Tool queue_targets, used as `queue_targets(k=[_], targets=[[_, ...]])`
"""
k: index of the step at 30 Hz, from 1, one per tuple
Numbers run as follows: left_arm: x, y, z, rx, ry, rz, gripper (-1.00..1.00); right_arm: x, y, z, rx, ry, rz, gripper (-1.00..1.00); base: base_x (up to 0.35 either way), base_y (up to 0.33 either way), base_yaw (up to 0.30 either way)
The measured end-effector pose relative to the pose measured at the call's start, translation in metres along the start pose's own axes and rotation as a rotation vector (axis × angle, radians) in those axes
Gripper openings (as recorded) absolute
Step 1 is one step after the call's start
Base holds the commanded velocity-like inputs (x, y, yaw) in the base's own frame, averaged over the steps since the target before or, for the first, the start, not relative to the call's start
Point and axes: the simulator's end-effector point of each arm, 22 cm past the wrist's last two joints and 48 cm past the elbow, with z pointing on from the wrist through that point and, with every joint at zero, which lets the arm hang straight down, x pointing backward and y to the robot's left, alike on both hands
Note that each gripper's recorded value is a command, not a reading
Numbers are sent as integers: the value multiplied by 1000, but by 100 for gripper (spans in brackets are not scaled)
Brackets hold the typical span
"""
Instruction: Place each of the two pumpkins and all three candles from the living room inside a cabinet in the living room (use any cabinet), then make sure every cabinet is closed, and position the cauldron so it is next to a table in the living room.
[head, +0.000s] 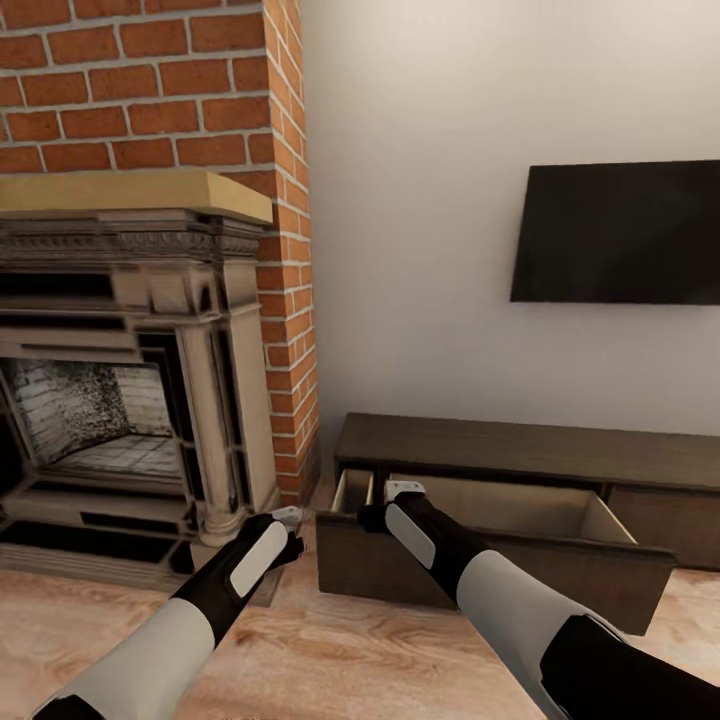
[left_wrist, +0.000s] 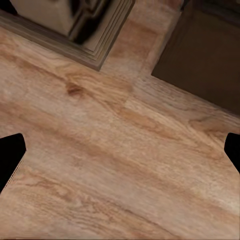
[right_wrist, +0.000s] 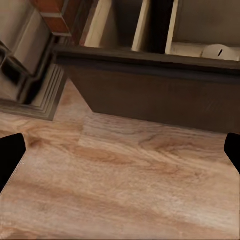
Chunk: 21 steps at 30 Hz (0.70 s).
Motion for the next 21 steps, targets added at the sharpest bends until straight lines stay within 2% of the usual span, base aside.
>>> queue_targets(k=[6, 11, 15, 21], targets=[[9, 16, 5, -49, 38, -8, 100, -10, 1, -7, 0, 2, -1, 100, -1, 0, 249], [12, 35, 13, -100, 27, -58, 100, -12, 2, -11, 0, 10, 1, 100, -28, 0, 83], [19, 46, 22, -110, 24, -86, 100, 1, 2, -9, -1, 31, 5, 100, -250, 0, 210], [20, 59, 31, -130, -28, -146, 100, 28, -1, -4, 4, 64, 5, 100, -214, 0, 265]])
